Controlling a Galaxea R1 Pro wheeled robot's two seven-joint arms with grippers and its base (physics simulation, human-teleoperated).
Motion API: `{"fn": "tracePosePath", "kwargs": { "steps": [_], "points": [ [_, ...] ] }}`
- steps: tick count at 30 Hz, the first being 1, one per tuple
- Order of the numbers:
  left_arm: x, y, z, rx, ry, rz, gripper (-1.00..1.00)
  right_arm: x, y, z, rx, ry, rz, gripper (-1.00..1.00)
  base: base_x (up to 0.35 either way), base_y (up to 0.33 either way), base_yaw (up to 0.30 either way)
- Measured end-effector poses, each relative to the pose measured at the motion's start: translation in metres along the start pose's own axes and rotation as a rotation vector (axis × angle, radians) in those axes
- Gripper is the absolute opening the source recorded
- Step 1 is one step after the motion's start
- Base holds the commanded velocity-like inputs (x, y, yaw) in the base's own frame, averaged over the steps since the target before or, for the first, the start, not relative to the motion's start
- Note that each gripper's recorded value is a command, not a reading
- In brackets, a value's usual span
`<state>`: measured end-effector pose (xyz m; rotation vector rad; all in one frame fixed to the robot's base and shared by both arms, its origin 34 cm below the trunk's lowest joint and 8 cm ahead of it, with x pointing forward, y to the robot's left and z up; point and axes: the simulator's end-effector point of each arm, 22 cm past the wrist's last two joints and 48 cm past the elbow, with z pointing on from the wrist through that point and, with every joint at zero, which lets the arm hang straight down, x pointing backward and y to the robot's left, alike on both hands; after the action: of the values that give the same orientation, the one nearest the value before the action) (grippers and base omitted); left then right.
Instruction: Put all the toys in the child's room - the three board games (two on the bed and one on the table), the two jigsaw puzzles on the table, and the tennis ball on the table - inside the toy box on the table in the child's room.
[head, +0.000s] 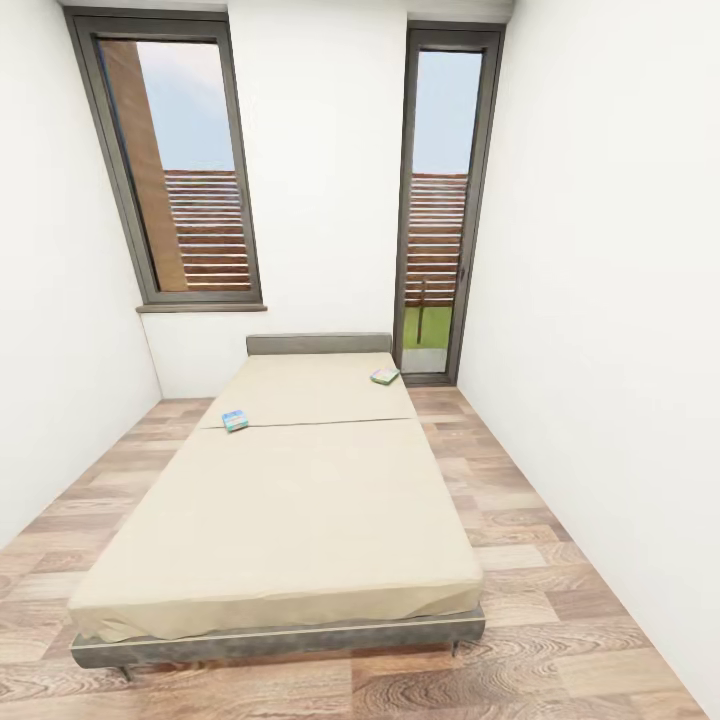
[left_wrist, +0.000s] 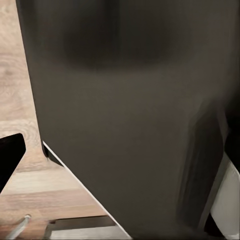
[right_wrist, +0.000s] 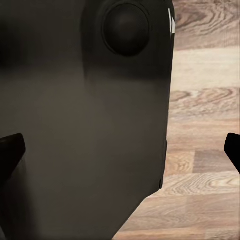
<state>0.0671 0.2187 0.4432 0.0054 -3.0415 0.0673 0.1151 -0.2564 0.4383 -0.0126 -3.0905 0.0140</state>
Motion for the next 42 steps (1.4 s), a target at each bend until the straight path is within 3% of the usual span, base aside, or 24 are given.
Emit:
{"fn": "tracePosePath", "kwargs": {
  "steps": [8,20,26,28,33,36,42],
  "points": [
    [0.047,-0.001,-0.002,0.001,0.059,-0.003,1.00,0.001,-0.001,0.000,0.002,0.003,-0.001,1.00,0.000,0.000,0.000],
    [0.045,-0.002,-0.002,0.001,0.053,-0.003,1.00,0.004,-0.002,0.000,0.003,0.009,-0.003,1.00,0.000,0.000,0.000],
    [0.009,-0.002,-0.002,0.002,-0.023,-0.006,1.00,-0.016,-0.002,0.000,0.005,-0.029,-0.004,1.00,0.000,0.000,0.000],
    [-0.017,-0.002,-0.003,0.003,-0.075,-0.007,1.00,-0.034,-0.002,-0.001,0.005,-0.065,-0.004,1.00,0.000,0.000,0.000],
    [-0.041,-0.003,-0.005,0.004,-0.126,-0.007,1.00,-0.054,-0.002,-0.003,0.006,-0.094,-0.004,1.00,0.000,0.000,0.000],
    [-0.048,-0.003,-0.006,0.005,-0.140,-0.007,1.00,-0.059,-0.003,-0.003,0.006,-0.095,-0.003,1.00,0.000,0.000,0.000],
    [-0.088,-0.004,-0.014,0.007,-0.222,-0.007,1.00,-0.086,-0.002,-0.007,0.005,-0.085,-0.003,1.00,0.000,0.000,0.000]
  ]
}}
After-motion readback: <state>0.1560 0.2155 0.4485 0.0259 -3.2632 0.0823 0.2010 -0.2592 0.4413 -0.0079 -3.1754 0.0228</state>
